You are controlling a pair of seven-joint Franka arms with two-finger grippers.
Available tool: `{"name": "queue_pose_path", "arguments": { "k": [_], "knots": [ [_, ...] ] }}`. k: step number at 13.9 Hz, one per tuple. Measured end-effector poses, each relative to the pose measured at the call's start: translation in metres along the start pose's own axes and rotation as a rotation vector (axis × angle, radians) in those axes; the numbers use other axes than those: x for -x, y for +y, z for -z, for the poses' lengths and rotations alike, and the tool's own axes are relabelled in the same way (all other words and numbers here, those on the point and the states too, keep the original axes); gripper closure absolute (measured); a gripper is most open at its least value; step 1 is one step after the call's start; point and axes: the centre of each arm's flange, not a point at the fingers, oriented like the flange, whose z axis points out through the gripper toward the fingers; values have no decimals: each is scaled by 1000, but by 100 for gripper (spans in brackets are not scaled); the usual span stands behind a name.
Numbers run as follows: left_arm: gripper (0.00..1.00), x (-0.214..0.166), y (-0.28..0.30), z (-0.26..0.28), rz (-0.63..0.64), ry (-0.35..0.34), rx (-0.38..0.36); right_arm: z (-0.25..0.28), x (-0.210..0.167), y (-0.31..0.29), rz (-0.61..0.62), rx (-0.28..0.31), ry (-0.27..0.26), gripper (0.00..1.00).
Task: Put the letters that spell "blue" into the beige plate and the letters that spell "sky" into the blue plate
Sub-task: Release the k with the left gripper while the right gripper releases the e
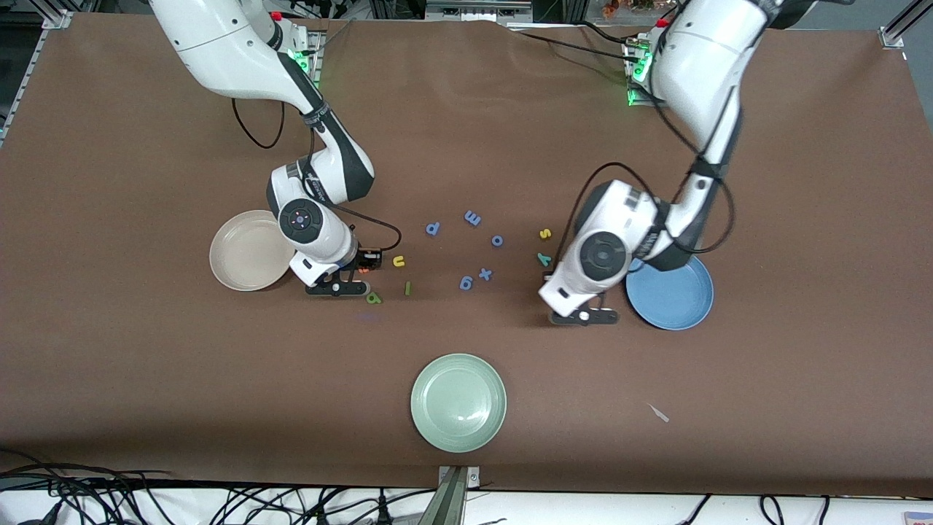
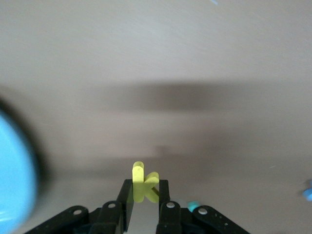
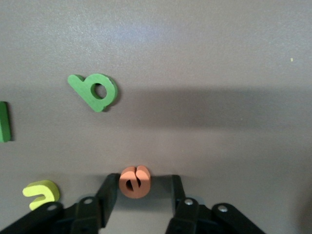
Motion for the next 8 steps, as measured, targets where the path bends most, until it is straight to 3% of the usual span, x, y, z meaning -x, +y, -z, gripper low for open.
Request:
{"name": "queue_pose_path", "arguments": {
  "k": [3,7,8],
  "knots": [
    [75,-12,-76,17,-64,-61,-2,0,-1,0,-1,-1,4,54],
    [75,-16,-142,-10,-78,-135,-2,1,-2,1,-6,-4,9,64],
    [75,-14,-151,-20,-69,-154,-1,2,-2,2,-9,-4,10,70]
  ]
}}
